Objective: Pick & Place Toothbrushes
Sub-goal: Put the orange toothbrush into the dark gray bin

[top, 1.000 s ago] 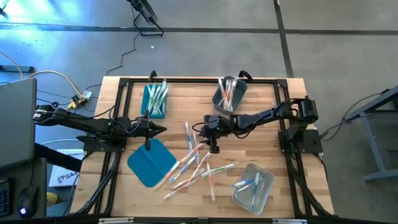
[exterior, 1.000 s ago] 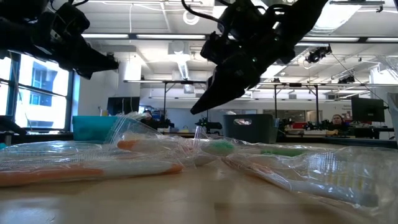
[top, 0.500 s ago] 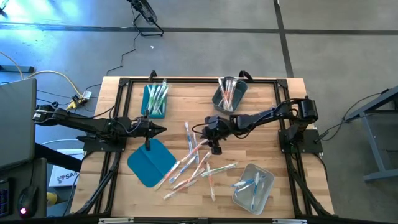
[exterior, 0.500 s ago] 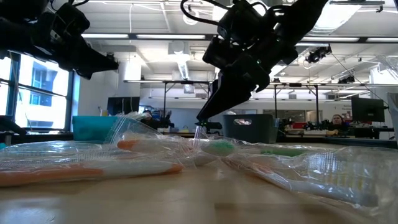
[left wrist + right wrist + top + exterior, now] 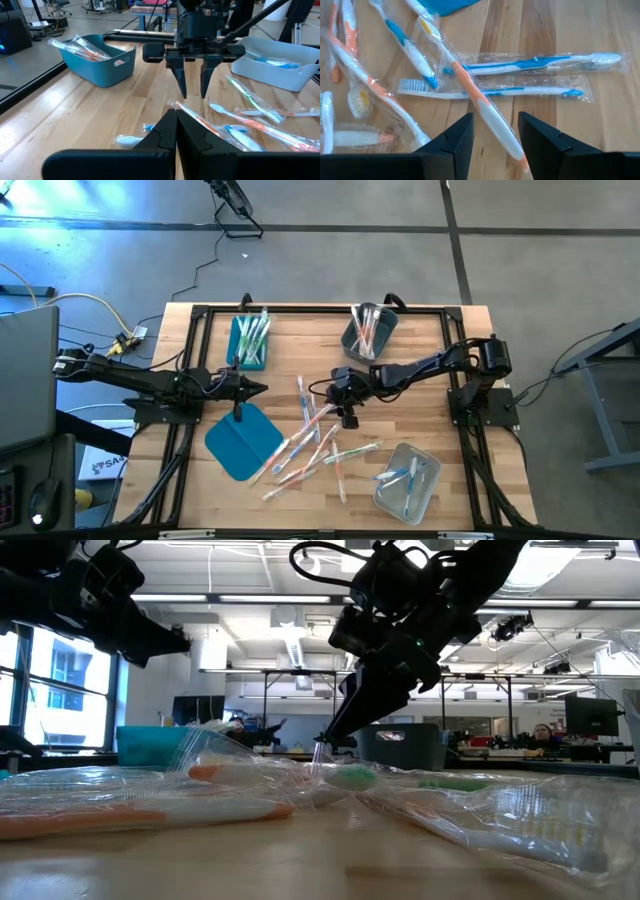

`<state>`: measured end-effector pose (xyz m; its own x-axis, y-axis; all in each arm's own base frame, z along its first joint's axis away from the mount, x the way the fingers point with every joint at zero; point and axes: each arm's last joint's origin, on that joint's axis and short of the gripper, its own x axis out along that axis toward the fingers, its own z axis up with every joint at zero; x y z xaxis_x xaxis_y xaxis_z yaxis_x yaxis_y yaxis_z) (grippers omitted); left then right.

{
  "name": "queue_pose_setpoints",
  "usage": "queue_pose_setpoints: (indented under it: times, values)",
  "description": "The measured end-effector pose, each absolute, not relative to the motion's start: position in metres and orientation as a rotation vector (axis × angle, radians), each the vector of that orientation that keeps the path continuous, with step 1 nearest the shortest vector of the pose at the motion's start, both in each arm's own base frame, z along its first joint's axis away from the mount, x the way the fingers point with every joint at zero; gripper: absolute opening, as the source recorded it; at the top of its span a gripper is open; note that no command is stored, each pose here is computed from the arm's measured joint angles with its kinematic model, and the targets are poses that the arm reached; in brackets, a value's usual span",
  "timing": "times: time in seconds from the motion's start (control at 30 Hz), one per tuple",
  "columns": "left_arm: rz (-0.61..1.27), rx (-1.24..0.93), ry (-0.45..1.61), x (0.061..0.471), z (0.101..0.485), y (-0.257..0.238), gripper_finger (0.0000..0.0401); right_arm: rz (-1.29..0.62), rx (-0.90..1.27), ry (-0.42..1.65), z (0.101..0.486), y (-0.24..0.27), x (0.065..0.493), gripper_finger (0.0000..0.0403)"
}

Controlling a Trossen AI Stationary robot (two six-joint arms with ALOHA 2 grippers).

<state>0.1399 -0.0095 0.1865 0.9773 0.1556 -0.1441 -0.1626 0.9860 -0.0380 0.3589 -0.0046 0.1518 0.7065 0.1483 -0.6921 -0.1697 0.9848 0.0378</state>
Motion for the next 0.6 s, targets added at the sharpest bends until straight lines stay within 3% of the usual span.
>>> queue_pose_setpoints:
  times: [0.6]
  values:
    - [0.161, -0.047, 0.156, 0.140, 0.185, -0.009, 0.0000, 0.189, -0.067, 0.780, 0.124, -0.003, 0.368, 0.0149]
